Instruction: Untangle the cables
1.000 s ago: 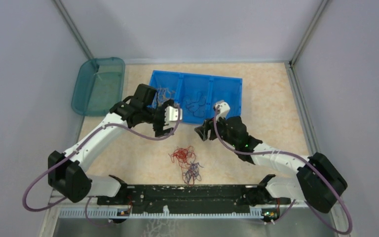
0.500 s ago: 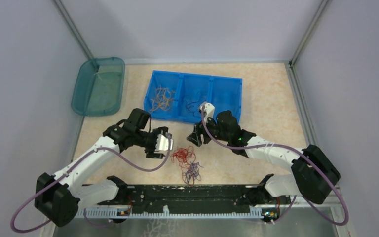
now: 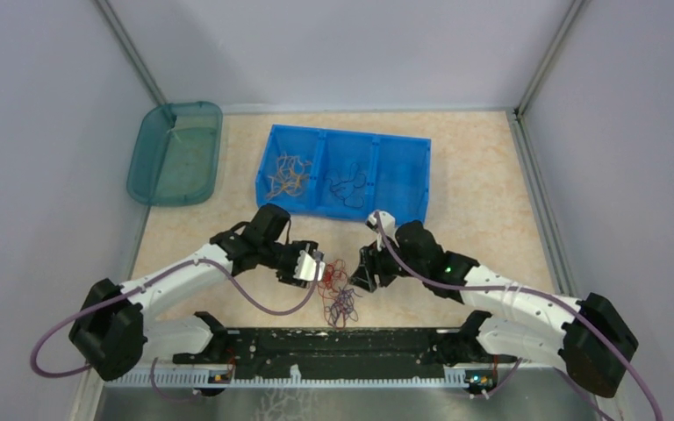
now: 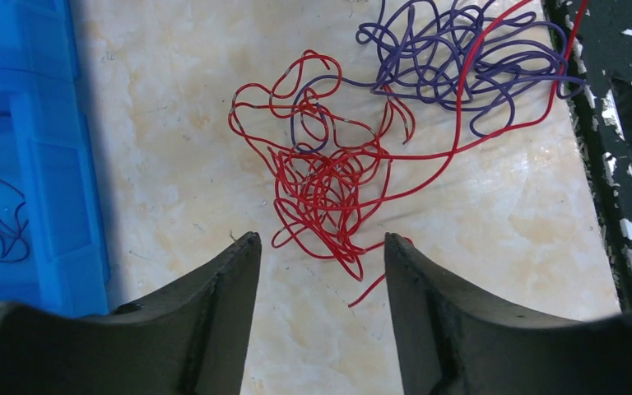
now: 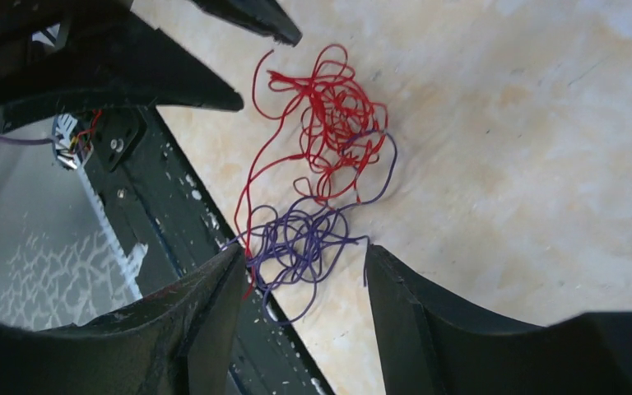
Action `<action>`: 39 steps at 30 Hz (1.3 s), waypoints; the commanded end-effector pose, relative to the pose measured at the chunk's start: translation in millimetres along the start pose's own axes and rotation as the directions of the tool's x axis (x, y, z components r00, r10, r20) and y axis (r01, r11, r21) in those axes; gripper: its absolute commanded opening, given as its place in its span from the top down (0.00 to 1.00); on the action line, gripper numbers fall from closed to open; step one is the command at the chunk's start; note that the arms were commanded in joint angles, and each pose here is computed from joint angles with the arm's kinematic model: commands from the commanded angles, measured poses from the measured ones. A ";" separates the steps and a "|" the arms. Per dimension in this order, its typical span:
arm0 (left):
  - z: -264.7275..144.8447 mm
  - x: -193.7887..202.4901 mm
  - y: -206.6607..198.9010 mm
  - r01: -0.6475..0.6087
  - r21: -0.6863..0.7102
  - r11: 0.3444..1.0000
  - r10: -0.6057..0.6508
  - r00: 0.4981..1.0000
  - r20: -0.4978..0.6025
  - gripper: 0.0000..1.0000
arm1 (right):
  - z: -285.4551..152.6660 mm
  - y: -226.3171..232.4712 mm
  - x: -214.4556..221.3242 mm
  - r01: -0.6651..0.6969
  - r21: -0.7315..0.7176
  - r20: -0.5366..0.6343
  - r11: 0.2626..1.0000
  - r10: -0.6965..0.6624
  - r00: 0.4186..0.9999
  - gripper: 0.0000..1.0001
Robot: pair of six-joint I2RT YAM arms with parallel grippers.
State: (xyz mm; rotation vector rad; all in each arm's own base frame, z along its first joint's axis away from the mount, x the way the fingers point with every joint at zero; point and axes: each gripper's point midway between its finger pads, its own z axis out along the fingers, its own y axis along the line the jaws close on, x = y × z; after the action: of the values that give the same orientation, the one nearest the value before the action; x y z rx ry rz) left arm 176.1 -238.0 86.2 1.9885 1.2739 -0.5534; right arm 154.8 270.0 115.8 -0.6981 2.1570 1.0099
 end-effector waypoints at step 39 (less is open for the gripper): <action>-8.5 56.0 5.0 -0.017 -0.075 0.997 0.002 0.981 -0.191 0.67 | 11.4 34.2 3.8 0.020 -0.099 -0.100 0.995 -0.030 0.994 1.00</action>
State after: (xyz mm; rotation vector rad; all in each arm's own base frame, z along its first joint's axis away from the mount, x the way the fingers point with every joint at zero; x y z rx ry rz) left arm 199.2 -215.5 53.1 2.0294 1.3315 -0.3586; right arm 121.6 289.6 61.2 -0.7777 2.4012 1.0625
